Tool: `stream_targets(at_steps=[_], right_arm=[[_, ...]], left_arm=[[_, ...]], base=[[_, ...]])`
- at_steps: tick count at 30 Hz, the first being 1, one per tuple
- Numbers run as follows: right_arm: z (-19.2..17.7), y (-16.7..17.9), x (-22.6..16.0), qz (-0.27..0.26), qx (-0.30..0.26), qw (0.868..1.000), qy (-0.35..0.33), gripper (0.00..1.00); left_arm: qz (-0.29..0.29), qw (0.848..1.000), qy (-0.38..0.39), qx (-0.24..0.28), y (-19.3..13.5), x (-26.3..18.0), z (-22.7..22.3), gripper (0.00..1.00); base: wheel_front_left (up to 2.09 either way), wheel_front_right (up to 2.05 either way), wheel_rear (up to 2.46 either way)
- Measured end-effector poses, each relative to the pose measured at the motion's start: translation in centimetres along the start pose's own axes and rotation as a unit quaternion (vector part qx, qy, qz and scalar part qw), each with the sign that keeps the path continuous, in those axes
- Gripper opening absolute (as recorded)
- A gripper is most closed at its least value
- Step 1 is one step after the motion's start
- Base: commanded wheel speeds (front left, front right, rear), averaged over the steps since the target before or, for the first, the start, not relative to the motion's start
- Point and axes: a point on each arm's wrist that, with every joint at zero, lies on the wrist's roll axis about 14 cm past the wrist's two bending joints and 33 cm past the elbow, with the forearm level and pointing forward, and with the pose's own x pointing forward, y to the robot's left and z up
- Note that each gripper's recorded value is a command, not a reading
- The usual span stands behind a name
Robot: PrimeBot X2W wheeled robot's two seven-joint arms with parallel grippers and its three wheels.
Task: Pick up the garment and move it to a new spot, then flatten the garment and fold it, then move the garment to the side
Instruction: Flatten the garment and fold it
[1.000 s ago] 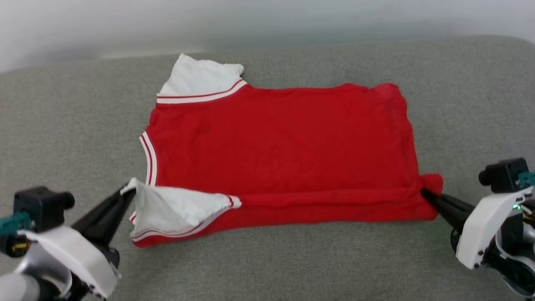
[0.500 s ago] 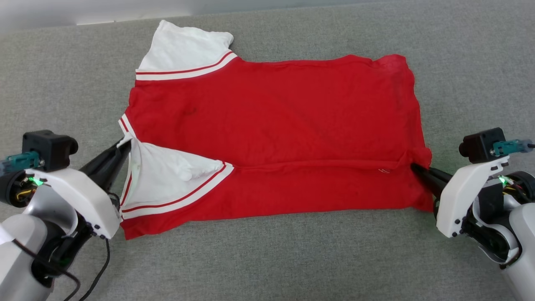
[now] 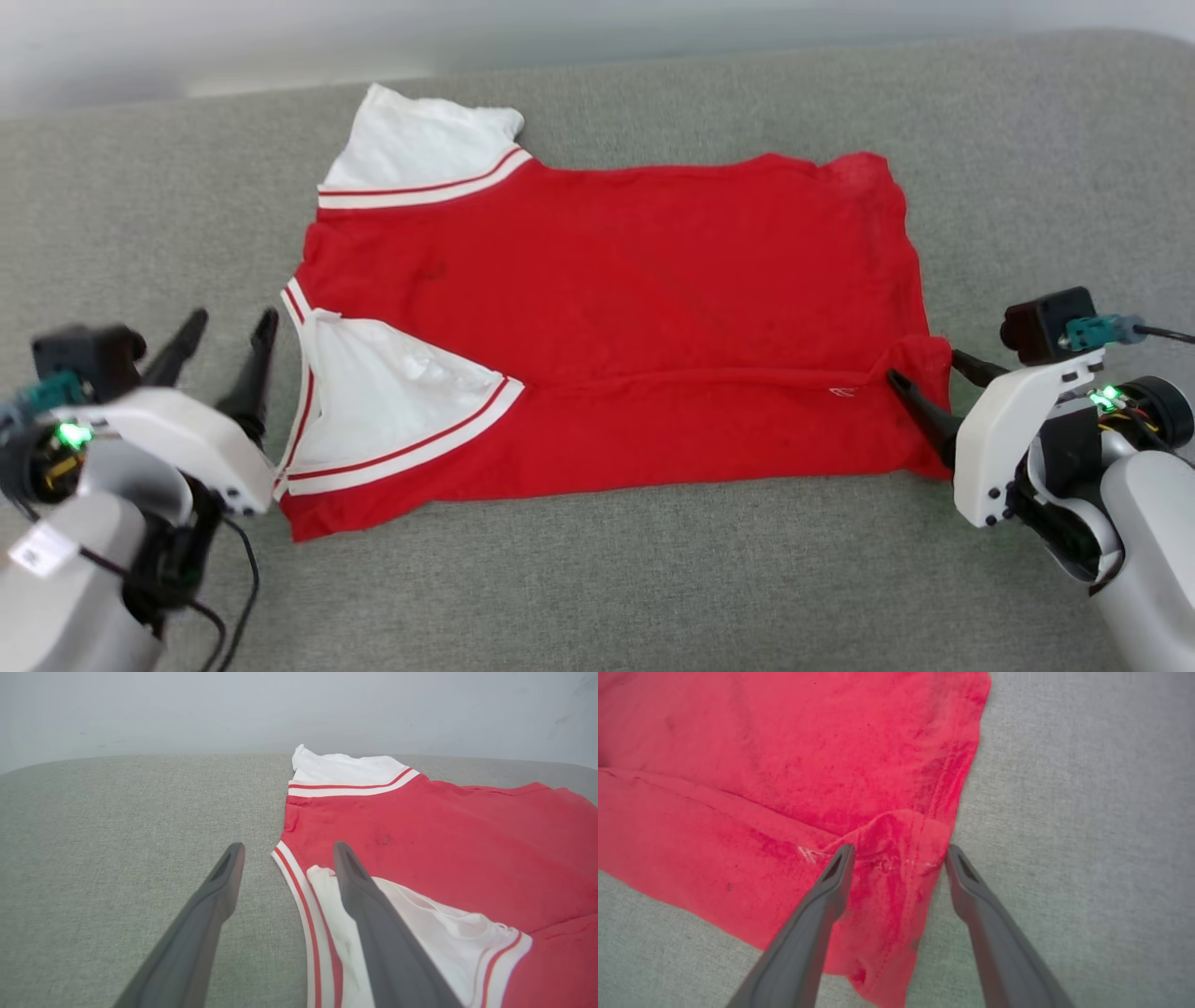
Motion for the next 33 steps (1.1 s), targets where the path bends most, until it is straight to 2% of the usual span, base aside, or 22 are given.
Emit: stream_targets(at_steps=[6, 11, 14, 20, 26, 33], right_arm=[[1.1, 0.7, -1.3, -0.005, -0.018, 1.000, -0.022, 1.00], [0.2, 0.8, -2.6, -0.024, -0.040, 0.999, -0.006, 1.00], [0.5, 0.9, -3.4, -0.037, -0.042, 0.998, -0.011, 1.00], [-1.9, 0.9, -4.6, -0.063, -0.001, 0.998, 0.030, 1.00], [-2.1, 1.6, -5.2, -0.074, 0.027, 0.996, 0.031, 1.00], [-2.0, 1.6, -5.2, -0.080, 0.029, 0.996, 0.031, 1.00]], left_arm=[[0.022, 0.999, -0.022, -0.017, 0.0, -2.6, 0.2, 1.00], [0.044, 0.999, -0.027, -0.007, -0.1, -5.2, 0.1, 1.00], [0.047, 0.998, -0.033, -0.025, -0.9, -6.4, 0.1, 1.00], [0.028, 0.999, 0.035, -0.013, -2.7, -8.4, -3.0, 1.00], [0.009, 0.993, 0.119, -0.012, -4.1, -9.0, -6.3, 1.00], [0.035, 0.987, 0.156, 0.006, -2.8, -8.0, -7.7, 1.00]], base=[[0.00, 0.00, 0.00], [0.00, 0.00, 0.00], [0.00, 0.00, 0.00], [0.00, 0.00, 0.00], [0.00, 0.00, 0.00], [0.00, 0.00, 0.00]])
